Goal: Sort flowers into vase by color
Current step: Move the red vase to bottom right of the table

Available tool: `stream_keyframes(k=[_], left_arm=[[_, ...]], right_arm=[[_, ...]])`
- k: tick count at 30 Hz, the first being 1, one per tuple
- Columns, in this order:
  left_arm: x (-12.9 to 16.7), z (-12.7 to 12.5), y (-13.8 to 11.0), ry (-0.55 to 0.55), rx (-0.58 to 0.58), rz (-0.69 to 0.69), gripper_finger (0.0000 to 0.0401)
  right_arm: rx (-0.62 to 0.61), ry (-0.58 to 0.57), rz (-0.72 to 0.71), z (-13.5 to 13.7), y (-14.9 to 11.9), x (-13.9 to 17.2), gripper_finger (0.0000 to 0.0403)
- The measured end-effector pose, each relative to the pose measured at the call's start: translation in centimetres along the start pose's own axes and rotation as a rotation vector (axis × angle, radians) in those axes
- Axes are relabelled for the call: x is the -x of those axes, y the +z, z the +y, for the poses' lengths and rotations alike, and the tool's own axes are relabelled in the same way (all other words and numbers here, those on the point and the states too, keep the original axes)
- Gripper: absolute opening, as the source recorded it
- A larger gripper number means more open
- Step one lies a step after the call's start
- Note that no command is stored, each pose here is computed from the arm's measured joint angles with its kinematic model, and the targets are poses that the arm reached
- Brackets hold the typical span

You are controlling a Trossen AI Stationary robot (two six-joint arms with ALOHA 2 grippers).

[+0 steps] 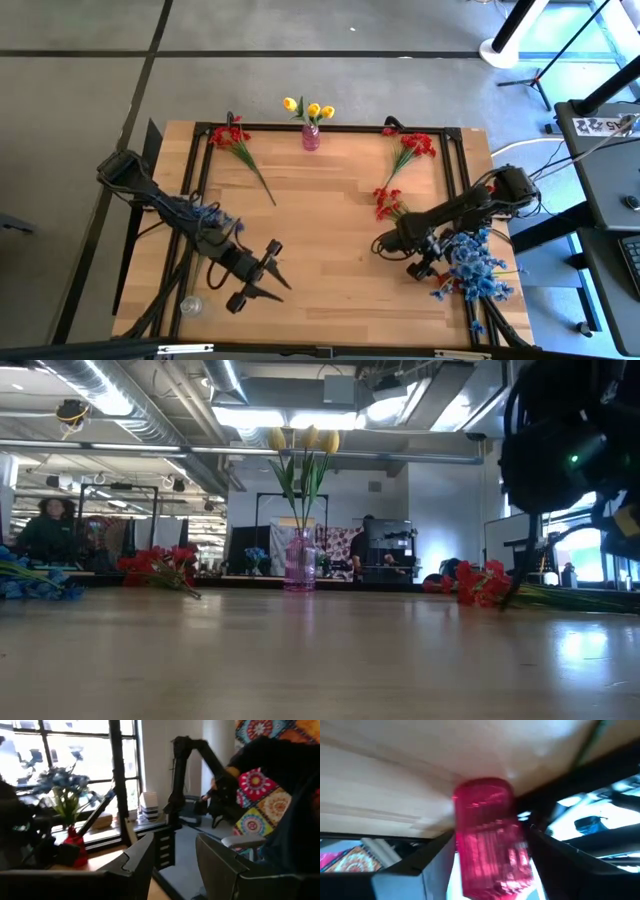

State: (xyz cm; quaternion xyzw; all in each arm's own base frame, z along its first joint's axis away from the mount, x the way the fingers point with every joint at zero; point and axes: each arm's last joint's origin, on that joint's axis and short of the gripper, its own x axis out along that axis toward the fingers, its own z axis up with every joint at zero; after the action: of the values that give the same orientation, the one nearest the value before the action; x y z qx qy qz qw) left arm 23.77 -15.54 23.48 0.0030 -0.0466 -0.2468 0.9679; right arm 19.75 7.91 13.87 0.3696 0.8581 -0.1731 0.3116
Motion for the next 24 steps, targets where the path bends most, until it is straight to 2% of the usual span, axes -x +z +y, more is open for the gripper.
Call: stream_keyframes(k=[11,17,24], left_arm=[[1.1,-2.6,0.8,-0.094,0.003,0.037,0.0140],[1.7,-3.4,0.9,-0.035,-0.006,0.090,0.0140],[2.0,-4.0,0.9,-0.053,-0.042,0.105,0.0140]], right_arm=[[-0.027,-0.004,0.088,0.4,0.4,-0.9,0.0344],[-0.015,-0.021,0.141,0.9,-0.7,-2.0,0.0351],[-0.070,-0.061,0.215,0.7,-1.8,-3.9,0.0351]])
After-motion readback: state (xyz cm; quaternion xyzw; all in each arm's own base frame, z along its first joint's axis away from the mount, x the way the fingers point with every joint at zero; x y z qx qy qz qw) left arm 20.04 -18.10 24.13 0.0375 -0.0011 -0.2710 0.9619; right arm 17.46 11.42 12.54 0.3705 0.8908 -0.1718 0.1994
